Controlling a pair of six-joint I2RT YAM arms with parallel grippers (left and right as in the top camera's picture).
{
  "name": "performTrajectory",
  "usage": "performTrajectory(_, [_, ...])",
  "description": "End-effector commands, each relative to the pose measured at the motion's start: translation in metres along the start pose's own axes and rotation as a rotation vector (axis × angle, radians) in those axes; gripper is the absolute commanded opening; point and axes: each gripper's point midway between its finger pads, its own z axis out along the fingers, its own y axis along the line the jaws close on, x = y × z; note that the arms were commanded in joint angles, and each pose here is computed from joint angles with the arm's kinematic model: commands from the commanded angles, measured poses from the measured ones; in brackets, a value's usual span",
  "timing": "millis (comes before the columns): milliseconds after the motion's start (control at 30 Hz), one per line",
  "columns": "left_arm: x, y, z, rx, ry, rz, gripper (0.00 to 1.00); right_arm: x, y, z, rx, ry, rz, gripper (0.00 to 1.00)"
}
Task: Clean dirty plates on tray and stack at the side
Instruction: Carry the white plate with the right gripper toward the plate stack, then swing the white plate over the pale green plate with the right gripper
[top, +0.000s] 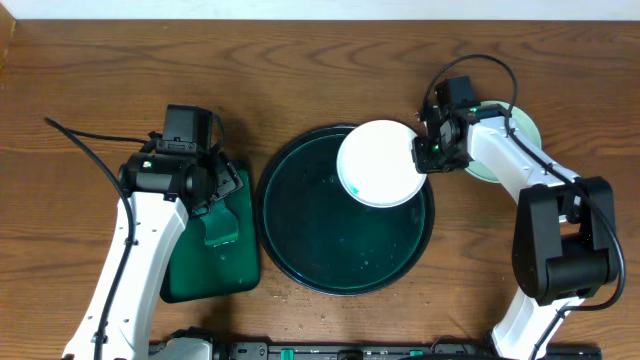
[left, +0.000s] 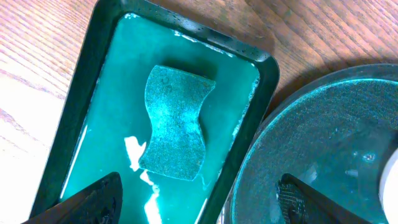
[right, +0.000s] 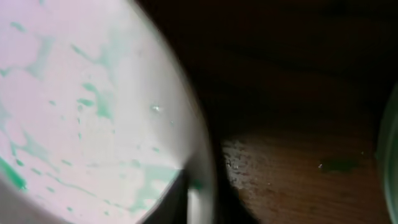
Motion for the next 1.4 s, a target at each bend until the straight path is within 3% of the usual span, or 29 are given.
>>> performTrajectory(0, [-0.006, -0.002, -0.005, 0.004, -0.017, 0.014, 0.80, 0.011, -0.010, 0.014, 0.028, 0.048, 0.018, 0.01])
performTrajectory(400, [-0.006, -0.001, -0.005, 0.004, -0.016, 0.014, 0.80, 0.005, -0.016, -0.002, 0.081, 0.011, 0.016, 0.01])
performTrajectory(667, [-0.006, -0.002, -0.005, 0.005, -0.017, 0.014, 0.80, -0.015, -0.019, -0.074, 0.191, -0.172, -0.013, 0.01])
performTrajectory(900, [-0.006, -0.002, -0.005, 0.004, -0.016, 0.014, 0.80, -0.022, 0.007, -0.142, 0.293, -0.348, -0.190, 0.01])
performTrajectory(1367, [-0.006, -0.002, -0.005, 0.003, -0.015, 0.014, 0.80, -0.008, 0.087, -0.257, 0.957, -0.656, -0.619, 0.01])
